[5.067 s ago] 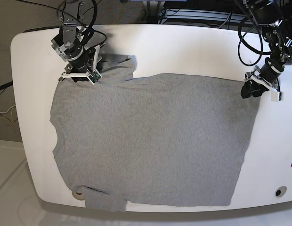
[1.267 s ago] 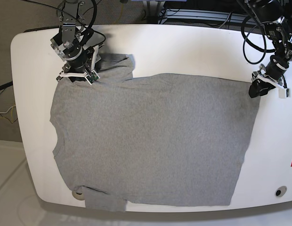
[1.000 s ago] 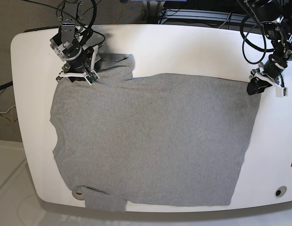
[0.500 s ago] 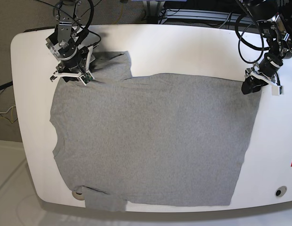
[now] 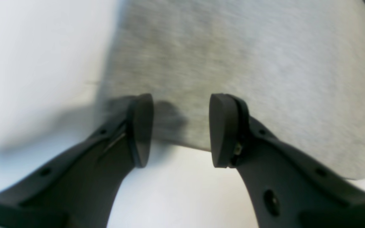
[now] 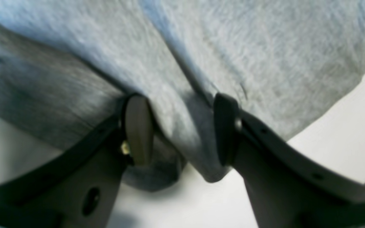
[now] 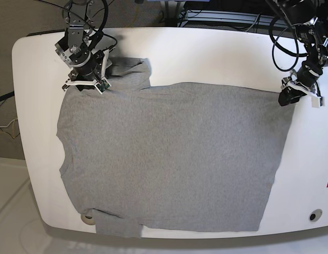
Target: Fold the T-shirt properly
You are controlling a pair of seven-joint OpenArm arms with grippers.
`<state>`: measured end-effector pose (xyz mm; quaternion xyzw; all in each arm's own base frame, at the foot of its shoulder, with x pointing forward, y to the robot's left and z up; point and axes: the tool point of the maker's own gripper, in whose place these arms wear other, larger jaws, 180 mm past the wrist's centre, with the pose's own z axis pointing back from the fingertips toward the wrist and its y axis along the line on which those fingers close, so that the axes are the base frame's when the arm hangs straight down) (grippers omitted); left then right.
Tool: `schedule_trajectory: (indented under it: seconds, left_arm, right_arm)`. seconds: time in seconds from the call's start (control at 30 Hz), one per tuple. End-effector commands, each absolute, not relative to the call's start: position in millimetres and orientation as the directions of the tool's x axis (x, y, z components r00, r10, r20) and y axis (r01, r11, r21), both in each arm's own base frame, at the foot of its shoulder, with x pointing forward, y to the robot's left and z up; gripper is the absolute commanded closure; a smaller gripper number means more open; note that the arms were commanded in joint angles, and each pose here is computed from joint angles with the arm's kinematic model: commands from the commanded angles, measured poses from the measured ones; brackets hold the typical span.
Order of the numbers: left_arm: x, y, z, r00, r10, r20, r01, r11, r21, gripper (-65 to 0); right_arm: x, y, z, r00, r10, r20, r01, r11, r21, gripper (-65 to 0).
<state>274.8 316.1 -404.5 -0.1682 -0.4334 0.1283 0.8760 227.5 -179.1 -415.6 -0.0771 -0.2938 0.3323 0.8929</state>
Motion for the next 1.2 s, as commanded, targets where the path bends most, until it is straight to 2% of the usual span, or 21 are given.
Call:
schedule_trajectory:
  seconds: [0.0,0.3,0.63,0.77,0.97,1.17]
  left_arm:
    - [283.5,334.4,-385.2,0.562,0.338,0.755,-0.067,0.928,-0.365,-26.4]
    - [285.0,348.6,-376.4,0.571,0.291,0.768,-0.057,0.947,-0.316,-26.6]
    - [283.3,353.0,-370.5,0.563,0.262,0.784,-0.027,0.954,-0.299,-26.2]
    - [279.2,350.0,-374.1,0.578,0.262,0.773,-0.018,0.951,-0.309,-26.7]
    - [278.0,348.8,-379.7,0.584,0.281,0.762,-0.037,0.947,-0.321,-26.9]
    - [278.4,349.3,-382.5,0.586,0.292,0.756,-0.049,0.944,-0.326,-26.9]
  right_arm:
    - [231.3,-181.1,-411.0,0.597,0.637,0.487,-0.54,0.768,-0.344,-30.1]
    - [231.2,-179.4,-411.6,0.595,0.631,0.498,-0.539,0.773,-0.336,-30.7]
    - [234.2,-177.0,-404.3,0.58,0.639,0.505,-0.538,0.766,-0.351,-11.3]
    - [239.8,-176.8,-398.7,0.57,0.638,0.518,-0.531,0.767,-0.361,-16.0]
    - [236.7,-175.2,-402.1,0.573,0.634,0.519,-0.536,0.77,-0.347,-26.8]
    - [237.5,-174.8,-402.5,0.573,0.634,0.519,-0.536,0.77,-0.346,-25.6]
